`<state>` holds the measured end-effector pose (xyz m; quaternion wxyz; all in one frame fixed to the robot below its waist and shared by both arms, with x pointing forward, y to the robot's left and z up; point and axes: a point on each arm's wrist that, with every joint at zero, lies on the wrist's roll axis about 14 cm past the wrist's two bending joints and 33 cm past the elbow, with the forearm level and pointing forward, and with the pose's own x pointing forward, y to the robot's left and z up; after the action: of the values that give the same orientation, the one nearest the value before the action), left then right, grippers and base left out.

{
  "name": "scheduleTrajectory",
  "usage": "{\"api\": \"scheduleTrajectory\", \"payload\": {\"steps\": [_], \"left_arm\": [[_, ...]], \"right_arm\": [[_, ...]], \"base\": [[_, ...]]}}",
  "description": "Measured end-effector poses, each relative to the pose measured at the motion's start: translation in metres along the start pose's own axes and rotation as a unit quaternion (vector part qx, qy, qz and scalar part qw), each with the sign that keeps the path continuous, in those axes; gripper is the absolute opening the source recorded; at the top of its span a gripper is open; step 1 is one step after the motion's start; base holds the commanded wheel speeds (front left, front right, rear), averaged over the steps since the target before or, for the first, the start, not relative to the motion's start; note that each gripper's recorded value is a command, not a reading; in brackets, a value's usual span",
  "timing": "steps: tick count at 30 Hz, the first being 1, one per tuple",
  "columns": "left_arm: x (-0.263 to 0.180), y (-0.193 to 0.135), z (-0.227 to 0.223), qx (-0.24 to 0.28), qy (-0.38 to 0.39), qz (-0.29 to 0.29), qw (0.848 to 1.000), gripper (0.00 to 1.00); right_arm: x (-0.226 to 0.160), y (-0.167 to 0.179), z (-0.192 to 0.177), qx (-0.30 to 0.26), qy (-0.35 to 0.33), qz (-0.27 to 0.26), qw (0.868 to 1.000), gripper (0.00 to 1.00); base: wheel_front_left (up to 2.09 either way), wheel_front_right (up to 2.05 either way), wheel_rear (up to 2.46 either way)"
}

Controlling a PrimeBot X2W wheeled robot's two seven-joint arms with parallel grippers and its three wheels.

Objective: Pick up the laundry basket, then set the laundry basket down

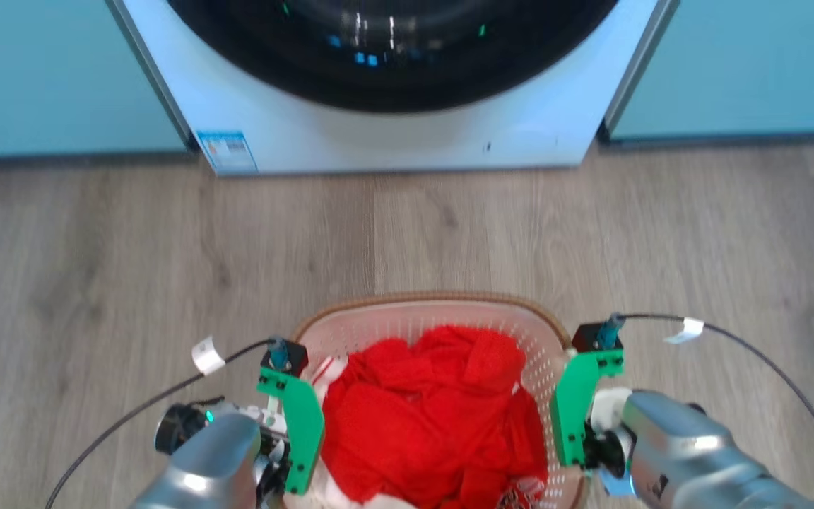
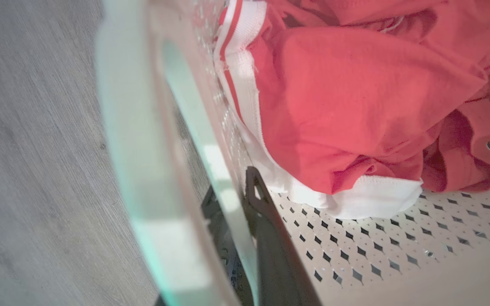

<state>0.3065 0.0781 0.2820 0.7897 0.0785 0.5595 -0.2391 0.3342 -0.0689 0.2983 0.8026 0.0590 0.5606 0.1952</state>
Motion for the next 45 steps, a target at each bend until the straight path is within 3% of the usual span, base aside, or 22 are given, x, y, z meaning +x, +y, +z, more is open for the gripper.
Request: {"api": "scheduleTrajectory", "payload": {"steps": [16,45], "left_arm": [[-0.043,-0.009,-0.012,0.018,-0.029,0.013,0.999,0.0],[-0.047,-0.015,-0.02,0.019,0.006,-0.004,1.0,0.0]], "right_arm": [[-0.039,0.027,-0.009,-0.036,-0.039,0.009,0.999,0.0],[-0.042,0.027,-0.014,-0.037,-0.019,0.008,0.999,0.0]], "base": [[0.0,0.0,0.0],[0.0,0.0,0.0]]}}
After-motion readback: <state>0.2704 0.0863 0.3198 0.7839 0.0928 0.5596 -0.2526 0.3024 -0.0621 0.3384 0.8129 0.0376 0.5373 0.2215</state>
